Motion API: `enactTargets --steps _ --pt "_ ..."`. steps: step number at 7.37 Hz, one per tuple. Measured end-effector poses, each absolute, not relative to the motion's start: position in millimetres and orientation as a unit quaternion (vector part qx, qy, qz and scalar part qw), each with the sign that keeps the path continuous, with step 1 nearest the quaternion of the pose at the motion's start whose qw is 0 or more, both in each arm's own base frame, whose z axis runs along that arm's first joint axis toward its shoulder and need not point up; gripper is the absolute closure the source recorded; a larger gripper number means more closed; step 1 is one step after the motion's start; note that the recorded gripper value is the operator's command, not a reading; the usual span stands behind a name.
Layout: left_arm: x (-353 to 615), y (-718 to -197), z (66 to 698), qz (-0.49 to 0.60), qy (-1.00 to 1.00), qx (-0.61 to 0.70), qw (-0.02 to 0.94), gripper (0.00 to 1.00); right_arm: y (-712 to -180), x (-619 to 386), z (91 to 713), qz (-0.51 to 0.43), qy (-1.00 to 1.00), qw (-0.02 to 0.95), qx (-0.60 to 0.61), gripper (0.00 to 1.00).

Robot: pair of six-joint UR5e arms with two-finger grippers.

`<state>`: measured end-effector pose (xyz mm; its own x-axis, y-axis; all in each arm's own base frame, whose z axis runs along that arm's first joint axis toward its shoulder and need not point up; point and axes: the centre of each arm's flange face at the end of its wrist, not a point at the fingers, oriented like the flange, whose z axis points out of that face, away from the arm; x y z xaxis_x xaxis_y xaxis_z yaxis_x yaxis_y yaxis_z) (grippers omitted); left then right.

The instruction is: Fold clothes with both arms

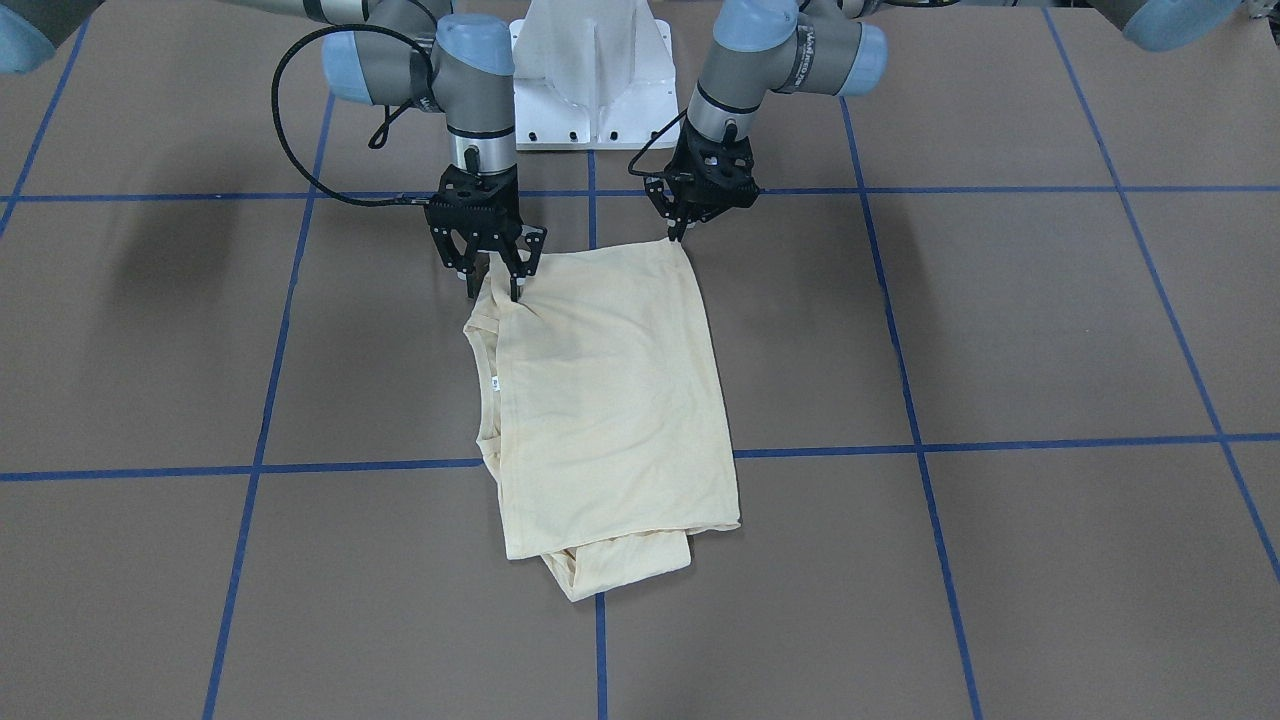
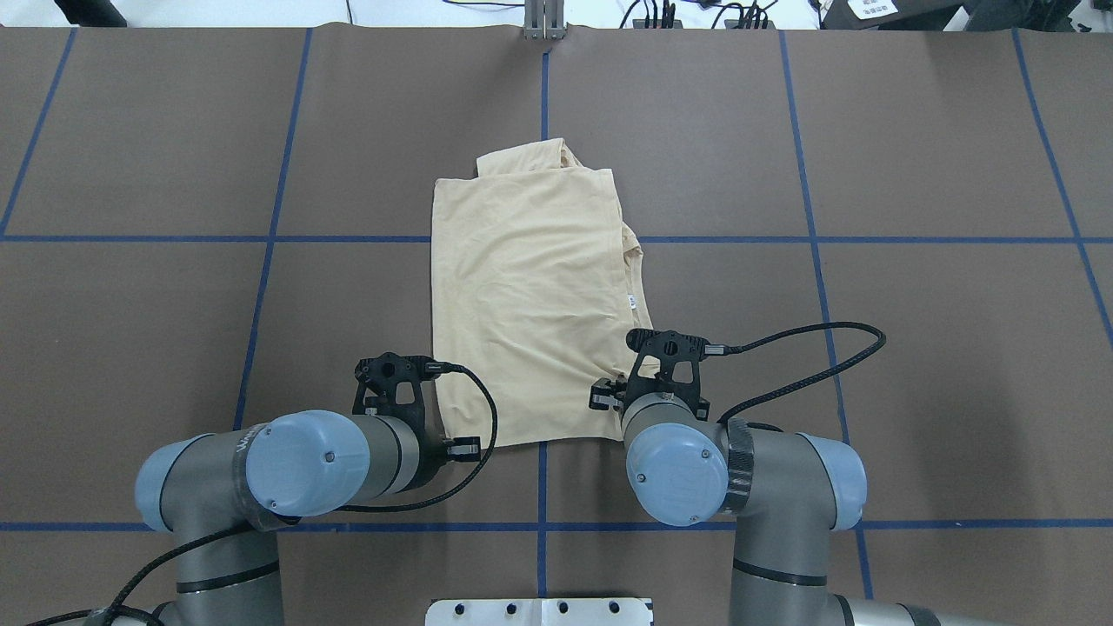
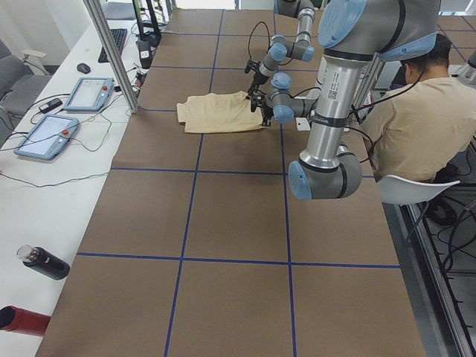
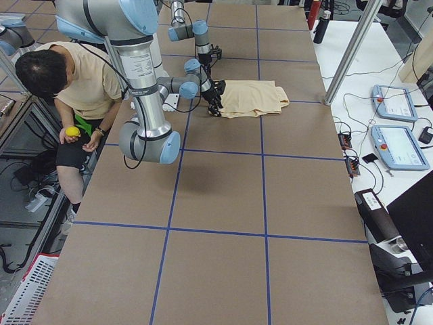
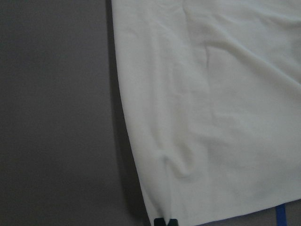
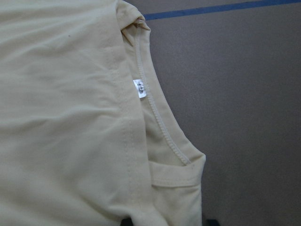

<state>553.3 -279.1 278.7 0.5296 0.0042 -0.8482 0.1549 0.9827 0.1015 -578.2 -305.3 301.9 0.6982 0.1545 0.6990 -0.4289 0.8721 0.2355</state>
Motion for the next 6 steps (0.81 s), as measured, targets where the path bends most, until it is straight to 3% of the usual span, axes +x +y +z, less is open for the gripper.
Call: enactTargets --steps 4,5,6 --pt "553.3 -279.1 278.4 -0.041 0.484 0.083 0.870 1.00 -304.6 -580.2 302.5 0.161 -0.352 0.901 0.194 0.52" --pt "553.2 -279.1 278.2 -0.041 0.484 0.084 0.870 1.00 -304.7 -580.6 302.4 0.162 -0.353 0.901 0.194 0.58" --pt "553.0 -279.0 277.9 -0.041 0.484 0.084 0.870 1.00 -304.7 -580.8 302.0 0.162 -0.353 0.901 0.194 0.73"
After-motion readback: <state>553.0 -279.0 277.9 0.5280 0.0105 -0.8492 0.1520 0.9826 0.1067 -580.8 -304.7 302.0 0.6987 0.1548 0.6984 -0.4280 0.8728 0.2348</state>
